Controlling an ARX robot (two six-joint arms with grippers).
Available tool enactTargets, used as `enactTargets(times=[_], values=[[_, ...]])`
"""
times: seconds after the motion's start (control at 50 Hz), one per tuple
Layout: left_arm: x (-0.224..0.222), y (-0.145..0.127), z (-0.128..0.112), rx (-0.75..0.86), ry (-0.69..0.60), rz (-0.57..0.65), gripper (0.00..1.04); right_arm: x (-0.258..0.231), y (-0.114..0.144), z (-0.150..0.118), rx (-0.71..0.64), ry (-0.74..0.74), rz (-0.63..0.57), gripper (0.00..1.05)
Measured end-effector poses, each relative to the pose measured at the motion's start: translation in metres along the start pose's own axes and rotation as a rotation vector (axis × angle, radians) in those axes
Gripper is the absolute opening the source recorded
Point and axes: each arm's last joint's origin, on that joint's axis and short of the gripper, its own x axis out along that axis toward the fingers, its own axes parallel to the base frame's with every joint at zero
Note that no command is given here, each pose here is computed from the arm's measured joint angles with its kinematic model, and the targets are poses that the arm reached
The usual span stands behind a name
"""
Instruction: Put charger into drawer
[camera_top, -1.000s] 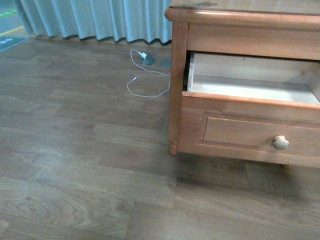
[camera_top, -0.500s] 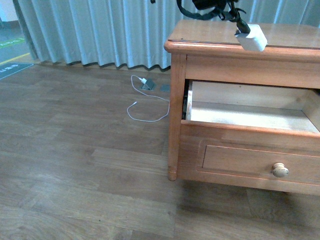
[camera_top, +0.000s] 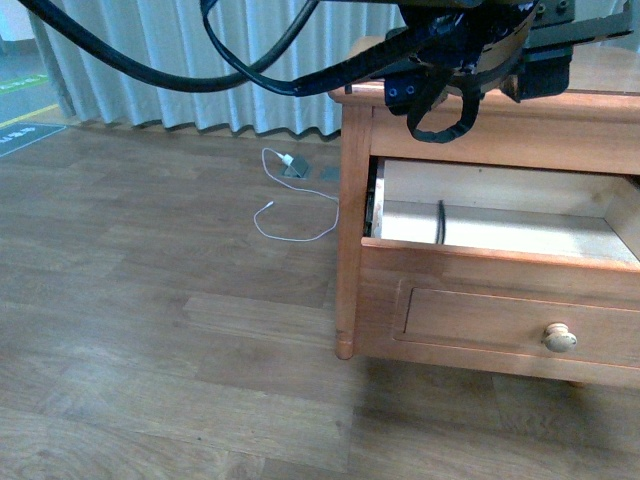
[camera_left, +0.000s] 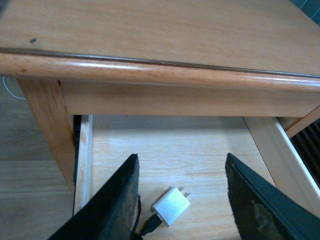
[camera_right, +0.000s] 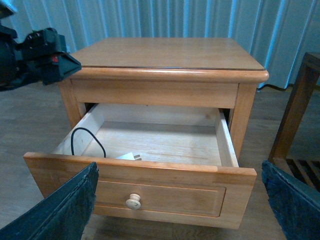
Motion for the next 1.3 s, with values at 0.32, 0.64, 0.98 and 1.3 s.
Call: enactTargets(times=[0.32, 0.64, 0.98, 1.3], values=[[-0.103, 0.038, 0.045, 0.048, -0.145, 0.000, 0.99, 0.000, 0.000, 0.000, 0.000, 0.000, 0.000, 0.97], [-0.256, 0.083, 0.044, 0.052, -0.248, 0.029, 0.99, 0.000, 0.000, 0.000, 0.000, 0.000, 0.000, 0.97], [-0.344, 0.125, -0.022, -0.061, -0.237, 0.155, 0.99, 0.000, 0.000, 0.000, 0.000, 0.000, 0.000, 0.97], [-0.342, 0.160, -0.063, -0.150, -0.204, 0.285, 0.99, 0.000, 0.000, 0.000, 0.000, 0.000, 0.002, 0.97]])
